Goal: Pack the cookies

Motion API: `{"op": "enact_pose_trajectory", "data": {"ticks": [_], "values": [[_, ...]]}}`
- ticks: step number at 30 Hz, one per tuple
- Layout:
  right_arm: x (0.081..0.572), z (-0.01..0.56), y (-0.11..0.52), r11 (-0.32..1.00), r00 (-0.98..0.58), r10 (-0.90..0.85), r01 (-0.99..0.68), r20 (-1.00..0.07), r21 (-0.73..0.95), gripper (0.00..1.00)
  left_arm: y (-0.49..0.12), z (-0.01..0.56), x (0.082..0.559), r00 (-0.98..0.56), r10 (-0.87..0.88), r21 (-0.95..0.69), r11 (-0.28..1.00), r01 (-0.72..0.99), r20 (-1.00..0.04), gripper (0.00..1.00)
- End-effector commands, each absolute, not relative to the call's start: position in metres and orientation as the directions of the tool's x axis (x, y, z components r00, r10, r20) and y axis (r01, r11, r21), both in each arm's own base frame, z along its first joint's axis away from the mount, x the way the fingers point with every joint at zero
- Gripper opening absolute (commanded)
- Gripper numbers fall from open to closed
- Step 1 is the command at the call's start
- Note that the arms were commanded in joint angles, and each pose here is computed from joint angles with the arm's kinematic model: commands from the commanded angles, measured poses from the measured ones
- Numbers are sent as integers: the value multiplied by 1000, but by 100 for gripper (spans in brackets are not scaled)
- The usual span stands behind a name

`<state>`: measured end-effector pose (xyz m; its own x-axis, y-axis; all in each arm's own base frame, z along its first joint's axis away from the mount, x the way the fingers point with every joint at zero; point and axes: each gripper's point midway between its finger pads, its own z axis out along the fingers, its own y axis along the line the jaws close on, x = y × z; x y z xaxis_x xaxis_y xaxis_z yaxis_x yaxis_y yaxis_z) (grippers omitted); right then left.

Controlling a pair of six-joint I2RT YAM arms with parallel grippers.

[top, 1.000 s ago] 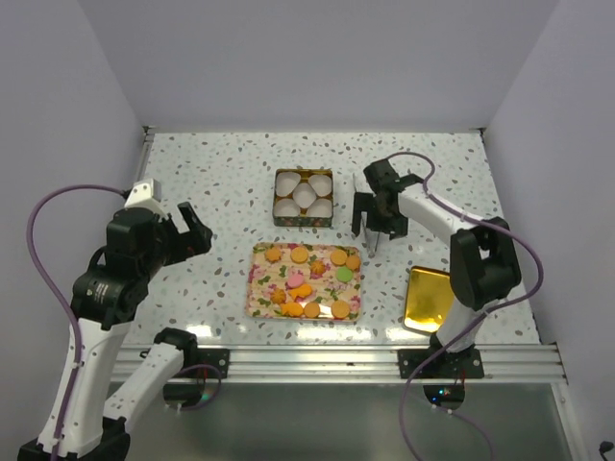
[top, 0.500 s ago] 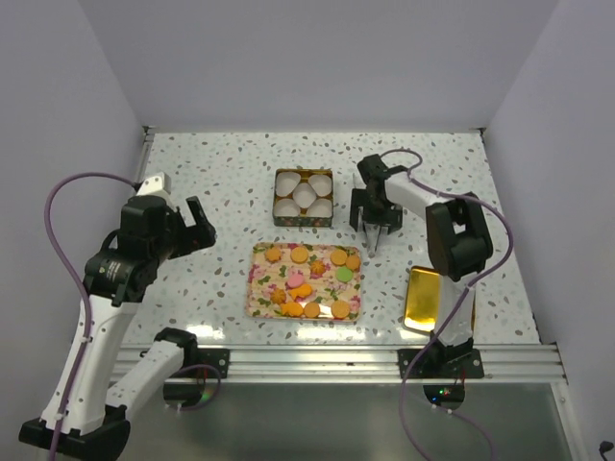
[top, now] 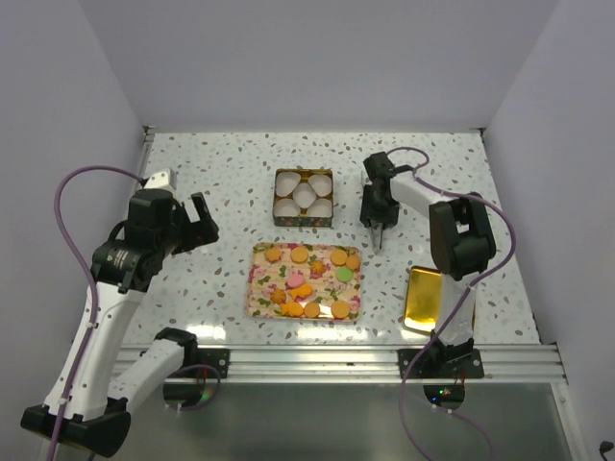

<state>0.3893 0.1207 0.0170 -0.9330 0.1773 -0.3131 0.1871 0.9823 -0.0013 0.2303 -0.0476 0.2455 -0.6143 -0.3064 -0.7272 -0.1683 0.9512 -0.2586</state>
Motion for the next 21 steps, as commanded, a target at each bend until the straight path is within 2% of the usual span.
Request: {"op": "enact_pose_trajectory", "data": {"ticks": [1, 10, 21], "values": [[391, 47, 113, 982, -916, 168, 187, -363, -20, 55, -53, 262, 238, -567, -300, -280, 952, -124, -767, 100], [391, 172, 103, 978, -833, 188, 207, -521, 22, 54, -57, 278, 229, -536, -310, -318, 945, -81, -785, 100], [315, 250, 102, 963, -801, 266, 196, -536, 186, 53, -72, 289, 214, -531, -333, -388, 921, -8, -779, 100]]}}
